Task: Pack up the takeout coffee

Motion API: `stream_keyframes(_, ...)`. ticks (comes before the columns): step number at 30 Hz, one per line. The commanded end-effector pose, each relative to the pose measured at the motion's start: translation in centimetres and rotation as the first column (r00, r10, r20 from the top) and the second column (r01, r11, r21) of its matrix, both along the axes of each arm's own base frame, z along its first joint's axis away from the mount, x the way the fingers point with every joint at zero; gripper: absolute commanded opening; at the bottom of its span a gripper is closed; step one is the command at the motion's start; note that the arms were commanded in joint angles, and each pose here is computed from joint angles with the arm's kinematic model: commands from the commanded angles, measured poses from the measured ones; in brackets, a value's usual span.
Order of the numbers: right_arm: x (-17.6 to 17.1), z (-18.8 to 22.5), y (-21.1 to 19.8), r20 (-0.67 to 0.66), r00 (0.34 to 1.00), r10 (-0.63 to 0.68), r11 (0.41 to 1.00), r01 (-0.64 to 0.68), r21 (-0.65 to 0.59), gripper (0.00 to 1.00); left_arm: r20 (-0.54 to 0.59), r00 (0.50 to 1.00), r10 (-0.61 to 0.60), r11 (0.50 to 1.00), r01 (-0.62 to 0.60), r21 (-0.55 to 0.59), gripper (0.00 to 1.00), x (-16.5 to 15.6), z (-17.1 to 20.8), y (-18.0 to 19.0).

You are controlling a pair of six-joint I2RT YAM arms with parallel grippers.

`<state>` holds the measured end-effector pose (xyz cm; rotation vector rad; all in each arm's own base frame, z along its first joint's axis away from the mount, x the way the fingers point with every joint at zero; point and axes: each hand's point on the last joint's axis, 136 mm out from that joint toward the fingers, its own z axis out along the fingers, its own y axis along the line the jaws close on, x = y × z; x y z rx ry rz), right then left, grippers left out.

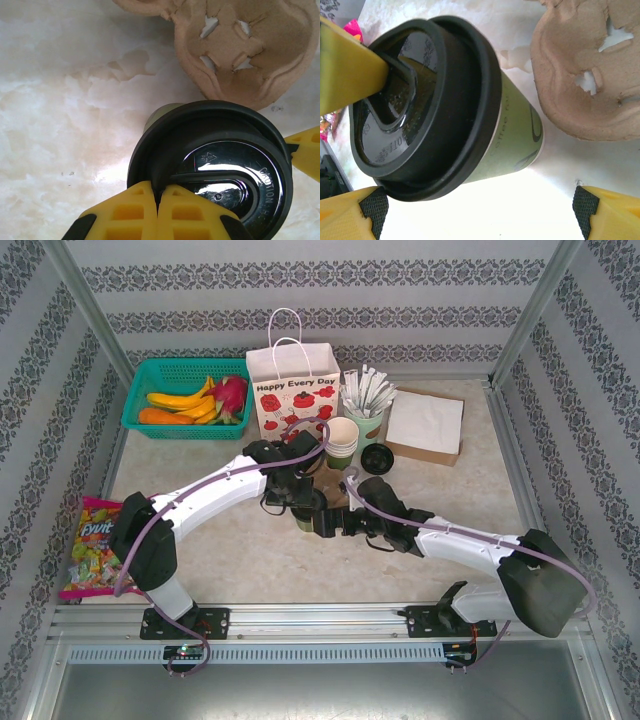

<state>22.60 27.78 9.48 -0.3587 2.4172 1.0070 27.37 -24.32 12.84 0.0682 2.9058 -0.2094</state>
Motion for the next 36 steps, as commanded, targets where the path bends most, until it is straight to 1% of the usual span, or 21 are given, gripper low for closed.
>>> stream_keyframes(1,-0.1,0.4,0.7,0.024,0.999,0.039,0.999,-0.038,-0.005,0.97,-0.195,0.981,-0.003,0.996,0.02,0.082,0.0,-3.3,-4.7,0.8)
stream_keyframes(5,0.0,1.3,1.8,0.063,0.996,0.059,0.998,-0.061,0.022,0.97,-0.19,0.982,0.001,0.997,0.013,0.077,0.0,-3.2,-4.6,0.7)
stream_keyframes(15,1.0,2.2,2.0,0.115,0.993,0.022,0.999,-0.026,0.035,0.97,-0.193,0.981,-0.007,0.997,0.022,0.073,0.0,-3.2,-4.6,0.6)
stream_keyframes(18,1.4,1.0,1.4,0.108,0.994,-0.001,1.0,0.002,-0.009,0.97,-0.191,0.982,-0.008,0.997,0.022,0.07,0.0,-3.2,-4.5,0.5)
stream_keyframes(22,0.9,-3.3,0.0,0.038,0.999,-0.025,0.994,0.029,-0.109,0.96,-0.192,0.981,-0.011,0.997,0.025,0.07,0.0,-3.2,-4.7,0.5)
stream_keyframes(25,0.0,-4.3,-0.4,0.0,1.0,-0.03,0.994,0.03,-0.108,0.96,-0.199,0.98,-0.011,0.997,0.025,0.069,0.0,-3.4,-5.0,0.5)
stream_keyframes(28,0.0,-2.4,-0.5,0.026,0.999,-0.037,0.997,0.039,-0.071,0.96,-0.194,0.981,-0.013,0.997,0.027,0.07,0.0,-3.3,-4.9,0.5)
stream_keyframes(33,0.3,2.5,-0.6,0.075,0.996,-0.046,0.998,0.041,0.057,0.97,-0.179,0.984,-0.023,0.997,0.034,0.064,0.0,-2.9,-4.3,0.3)
stream_keyframes(36,1.2,3.6,-1.4,0.026,0.993,-0.114,0.988,0.111,0.106,0.97,-0.178,0.984,-0.033,0.997,0.045,0.064,0.0,-2.9,-4.3,0.3)
